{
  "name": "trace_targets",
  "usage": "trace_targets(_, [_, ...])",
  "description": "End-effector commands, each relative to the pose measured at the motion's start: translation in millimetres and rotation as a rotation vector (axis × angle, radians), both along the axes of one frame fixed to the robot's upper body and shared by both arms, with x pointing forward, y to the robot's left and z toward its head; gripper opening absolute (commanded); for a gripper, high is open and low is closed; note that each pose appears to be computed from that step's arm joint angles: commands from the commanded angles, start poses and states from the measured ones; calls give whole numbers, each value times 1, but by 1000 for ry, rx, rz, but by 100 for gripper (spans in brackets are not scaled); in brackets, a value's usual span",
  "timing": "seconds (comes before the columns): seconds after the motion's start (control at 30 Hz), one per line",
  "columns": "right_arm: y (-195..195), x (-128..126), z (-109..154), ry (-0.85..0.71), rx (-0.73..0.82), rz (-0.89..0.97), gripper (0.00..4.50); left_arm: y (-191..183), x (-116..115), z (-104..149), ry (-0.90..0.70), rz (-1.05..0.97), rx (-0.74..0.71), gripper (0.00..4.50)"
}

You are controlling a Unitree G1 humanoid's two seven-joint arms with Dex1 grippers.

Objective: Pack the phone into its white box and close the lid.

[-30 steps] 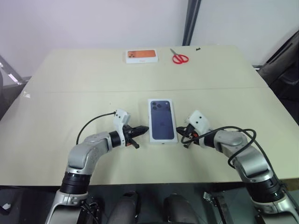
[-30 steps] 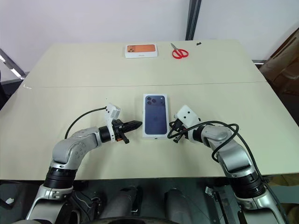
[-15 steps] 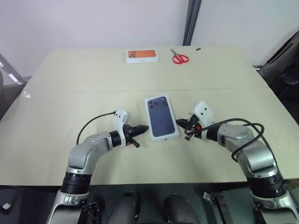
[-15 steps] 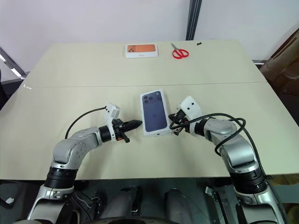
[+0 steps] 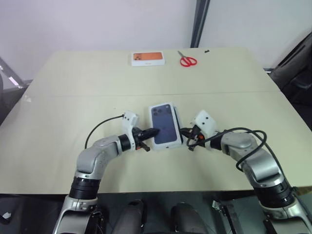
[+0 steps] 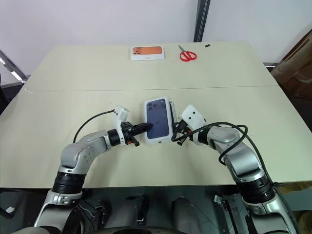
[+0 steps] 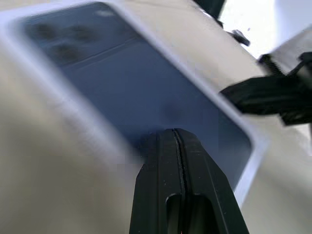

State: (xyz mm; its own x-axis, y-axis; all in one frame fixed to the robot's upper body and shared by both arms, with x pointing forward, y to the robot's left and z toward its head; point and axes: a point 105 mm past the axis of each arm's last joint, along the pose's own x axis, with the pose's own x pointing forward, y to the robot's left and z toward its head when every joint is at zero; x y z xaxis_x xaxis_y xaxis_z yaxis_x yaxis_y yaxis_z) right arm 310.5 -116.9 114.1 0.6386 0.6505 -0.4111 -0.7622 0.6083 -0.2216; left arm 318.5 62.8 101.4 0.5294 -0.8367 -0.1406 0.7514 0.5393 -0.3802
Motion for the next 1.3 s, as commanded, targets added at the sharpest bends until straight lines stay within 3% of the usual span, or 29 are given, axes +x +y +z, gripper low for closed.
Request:
trace_targets(0.03, [-4,1,3,-39,-39,5,3,-1,-3,9,-47,-16,-1,0])
trace_targets(0.17, [-11,4,3,-46,-55,-14,3,1,-3,9,-52,-12,-1,0])
trace_targets(0.4, [-20,36,43,-219,-1,-123,3,0,17,37,-147,57,-64,0])
trace_targets(0.6, [-2,41,53,-243,72,-82,3,-8,36,45,-192,87,-62,0])
trace_targets(0.7, [18,38,46,-215,92,-27,3,-13,45,39,-193,98,-34,0])
trace_targets(0.8, [31,36,34,-191,61,14,3,-13,49,15,-148,97,58,0])
trace_targets(1.03, [8,33,-25,-46,-165,-30,3,-19,39,-7,-103,41,111,0])
trace_targets(1.3, [10,31,-21,-36,-126,-29,3,-14,37,-3,-116,43,95,0])
